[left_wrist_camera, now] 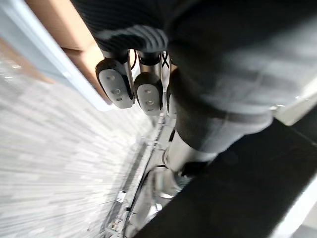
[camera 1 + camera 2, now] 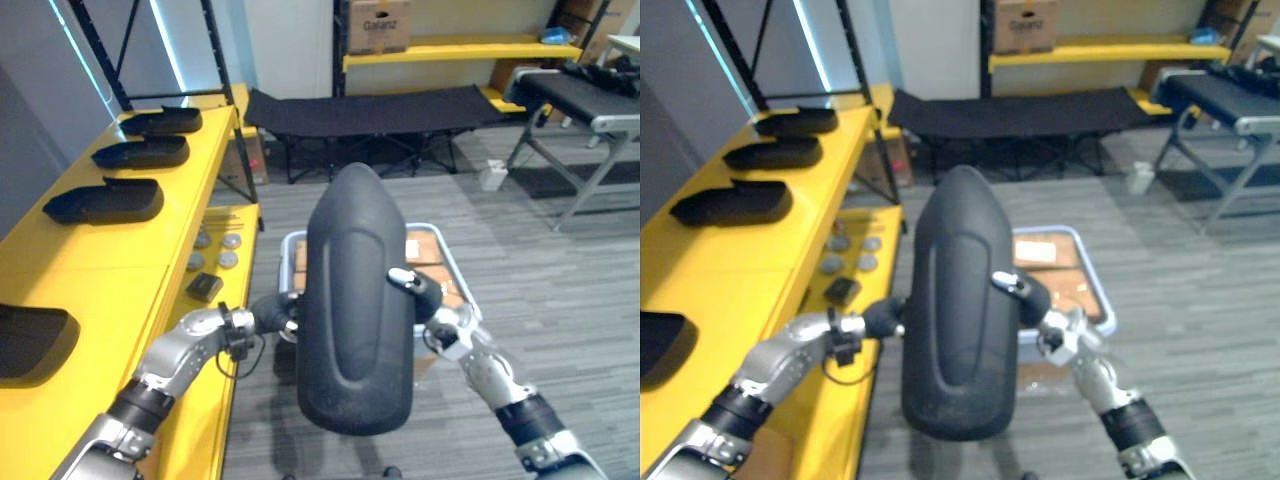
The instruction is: Walk over and take plastic housings, then place them on the shelf
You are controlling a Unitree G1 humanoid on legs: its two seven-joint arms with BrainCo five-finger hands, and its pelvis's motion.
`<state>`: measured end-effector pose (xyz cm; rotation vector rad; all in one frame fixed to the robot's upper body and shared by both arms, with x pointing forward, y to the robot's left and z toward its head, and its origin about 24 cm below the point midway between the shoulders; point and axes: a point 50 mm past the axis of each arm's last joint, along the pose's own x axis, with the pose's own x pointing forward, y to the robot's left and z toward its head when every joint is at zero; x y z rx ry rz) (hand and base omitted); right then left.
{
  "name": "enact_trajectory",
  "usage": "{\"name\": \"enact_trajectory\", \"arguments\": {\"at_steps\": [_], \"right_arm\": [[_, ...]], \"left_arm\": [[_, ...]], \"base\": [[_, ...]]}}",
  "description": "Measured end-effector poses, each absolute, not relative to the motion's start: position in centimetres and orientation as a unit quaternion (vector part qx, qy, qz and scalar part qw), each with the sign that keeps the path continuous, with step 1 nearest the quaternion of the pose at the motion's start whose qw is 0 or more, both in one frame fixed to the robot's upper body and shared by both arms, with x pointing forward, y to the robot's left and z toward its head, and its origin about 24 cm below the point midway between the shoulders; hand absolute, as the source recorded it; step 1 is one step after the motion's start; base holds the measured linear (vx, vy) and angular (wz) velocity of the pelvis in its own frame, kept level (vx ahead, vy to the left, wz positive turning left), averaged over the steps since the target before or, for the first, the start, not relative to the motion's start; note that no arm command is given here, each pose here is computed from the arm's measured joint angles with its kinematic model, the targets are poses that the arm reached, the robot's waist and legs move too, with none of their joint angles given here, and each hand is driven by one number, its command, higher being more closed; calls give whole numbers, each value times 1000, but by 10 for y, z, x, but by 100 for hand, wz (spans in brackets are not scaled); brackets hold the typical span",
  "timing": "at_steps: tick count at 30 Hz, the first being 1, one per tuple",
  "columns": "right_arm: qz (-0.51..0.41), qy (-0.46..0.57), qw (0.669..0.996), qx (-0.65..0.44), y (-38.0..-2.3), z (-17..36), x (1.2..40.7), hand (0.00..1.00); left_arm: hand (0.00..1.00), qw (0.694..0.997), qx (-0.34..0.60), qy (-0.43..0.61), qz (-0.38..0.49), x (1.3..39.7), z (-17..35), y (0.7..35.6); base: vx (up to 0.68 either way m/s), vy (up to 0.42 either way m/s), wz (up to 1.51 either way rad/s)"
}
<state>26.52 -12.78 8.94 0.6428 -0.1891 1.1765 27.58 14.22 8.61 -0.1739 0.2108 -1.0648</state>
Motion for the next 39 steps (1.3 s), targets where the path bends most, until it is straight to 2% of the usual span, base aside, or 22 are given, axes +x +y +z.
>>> {"name": "enact_trajectory", "arguments": {"at_steps": [1,2,9,13,22,26,28,32,35,39], "right_arm": [[544,-89,778,300,-127,89,265,100],[544,-91,777,302,-126,90,265,100],[543,-100,773,312,-123,91,264,100],[538,-102,771,325,-125,90,260,100],[528,-82,775,336,-125,82,254,100],[529,-83,775,337,-125,82,253,100],[530,-83,774,337,-125,83,253,100],[531,-80,773,337,-125,82,253,100],[529,-80,774,337,-126,83,253,100],[525,-81,777,338,-128,82,253,100]], "left_arm": [[100,856,-85,90,-502,277,89,143],[0,857,-86,88,-501,277,90,143],[0,851,-99,85,-508,275,97,136],[0,847,-63,90,-520,270,100,129],[0,827,-41,145,-542,249,73,119],[0,833,-42,144,-533,250,73,117],[0,846,-48,141,-513,252,72,115],[0,893,-68,167,-412,265,52,125],[0,934,-54,200,-293,277,26,157],[0,984,-8,150,-99,291,24,220]], "base": [[0,0,0],[0,0,0],[0,0,0],[0,0,0],[0,0,0],[0,0,0],[0,0,0],[0,0,0],[0,0,0],[8,0,2]]}}
